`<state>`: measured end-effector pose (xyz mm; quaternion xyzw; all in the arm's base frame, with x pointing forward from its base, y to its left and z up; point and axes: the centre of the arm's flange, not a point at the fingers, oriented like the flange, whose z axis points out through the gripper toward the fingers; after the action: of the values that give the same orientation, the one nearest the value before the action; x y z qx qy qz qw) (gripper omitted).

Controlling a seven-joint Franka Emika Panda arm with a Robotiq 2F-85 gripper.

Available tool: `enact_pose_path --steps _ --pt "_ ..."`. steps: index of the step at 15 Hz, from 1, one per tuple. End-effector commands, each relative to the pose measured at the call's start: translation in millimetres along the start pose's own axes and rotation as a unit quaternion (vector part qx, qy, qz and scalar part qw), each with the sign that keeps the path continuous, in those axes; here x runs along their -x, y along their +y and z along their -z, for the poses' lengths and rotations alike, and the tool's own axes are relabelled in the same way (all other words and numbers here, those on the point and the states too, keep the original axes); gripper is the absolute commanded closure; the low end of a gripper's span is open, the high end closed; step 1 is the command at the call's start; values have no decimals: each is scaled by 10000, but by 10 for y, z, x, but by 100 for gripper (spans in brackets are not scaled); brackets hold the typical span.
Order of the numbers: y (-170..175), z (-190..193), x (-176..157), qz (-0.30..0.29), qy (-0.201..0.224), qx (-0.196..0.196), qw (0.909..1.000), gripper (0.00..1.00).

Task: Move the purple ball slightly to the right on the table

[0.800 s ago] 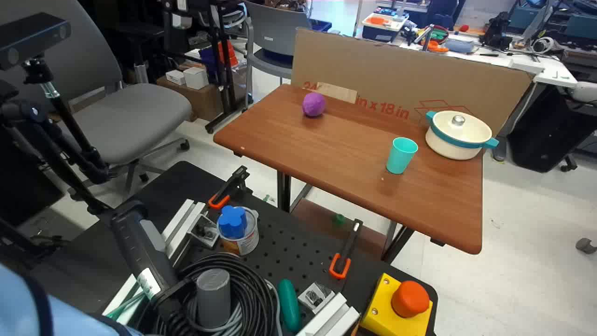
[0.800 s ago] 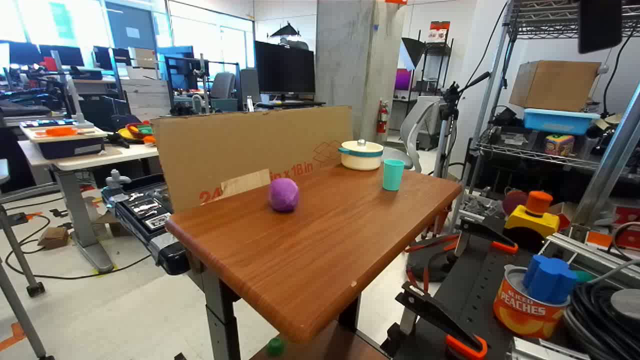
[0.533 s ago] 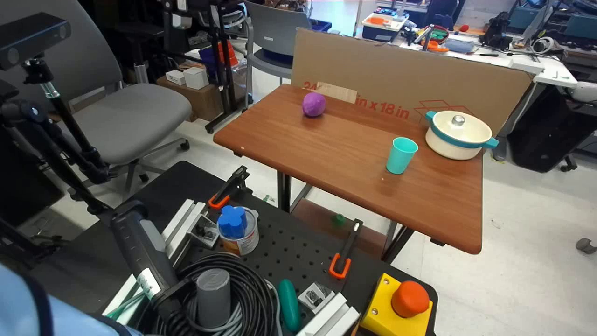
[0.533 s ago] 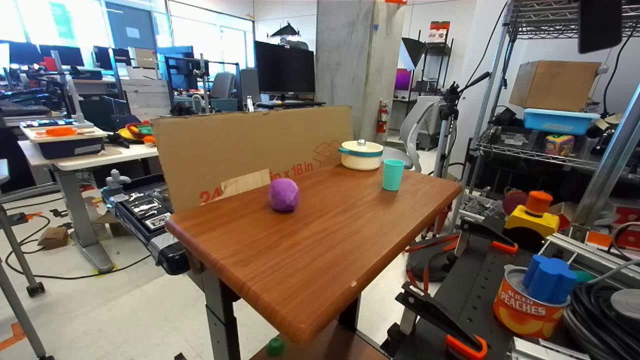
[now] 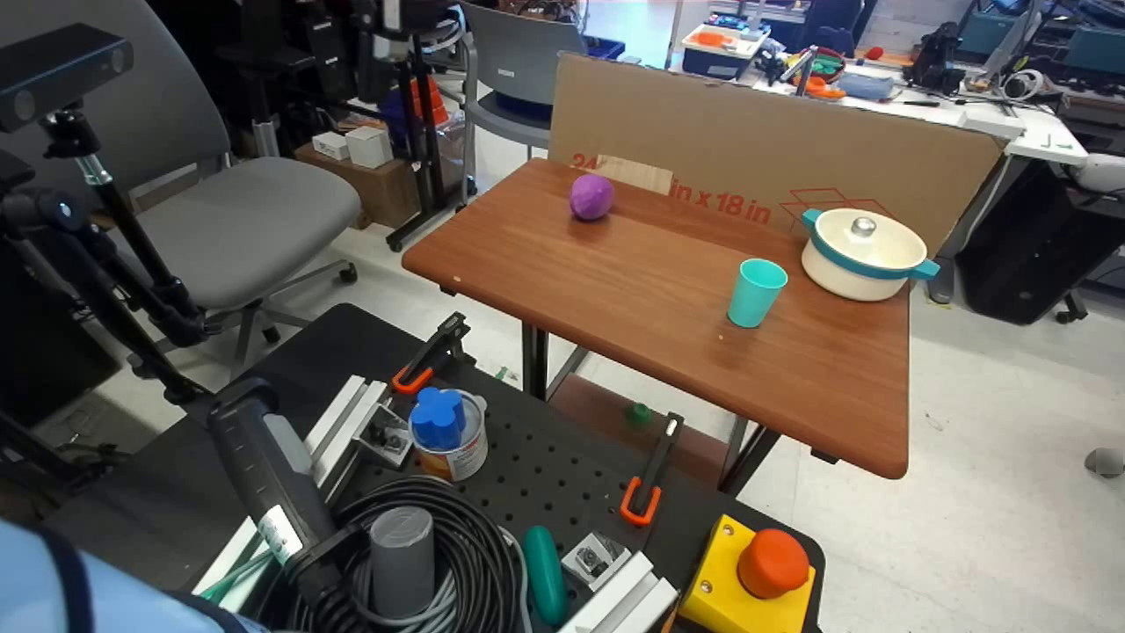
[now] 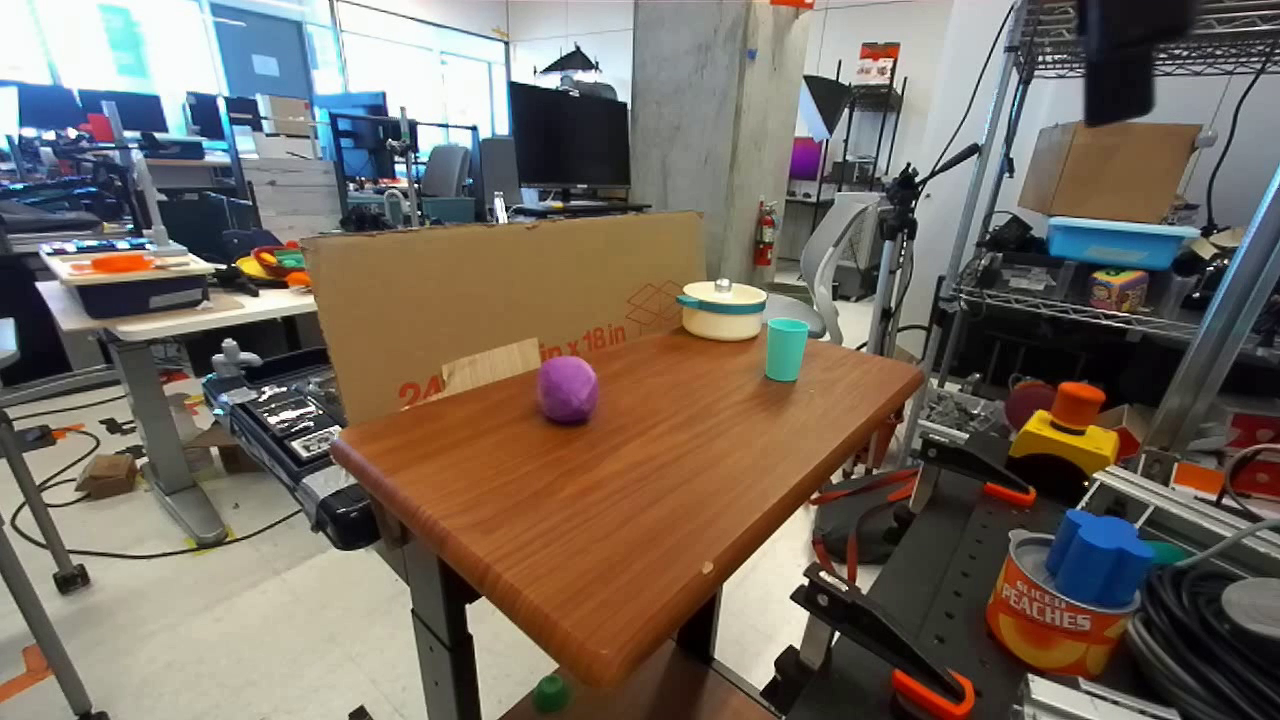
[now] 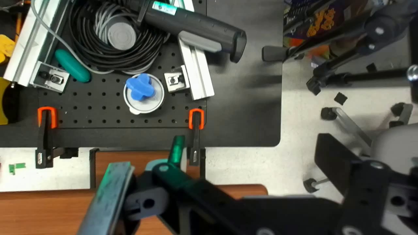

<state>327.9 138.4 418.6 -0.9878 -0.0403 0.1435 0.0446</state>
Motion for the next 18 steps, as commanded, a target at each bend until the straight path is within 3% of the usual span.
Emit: enact_pose_path --steps 1,4,7,13,18 --pt "268 185 -662 -302 645 241 9972 0" --pt "535 242 -1215 -646 1342 541 9874 0" --pt "714 158 -1669 -955 1669 790 9781 0" --pt "838 -255 -2383 -1491 1520 1108 9708 0" --pt "503 -448 -2826 -1466 1550 926 9726 0"
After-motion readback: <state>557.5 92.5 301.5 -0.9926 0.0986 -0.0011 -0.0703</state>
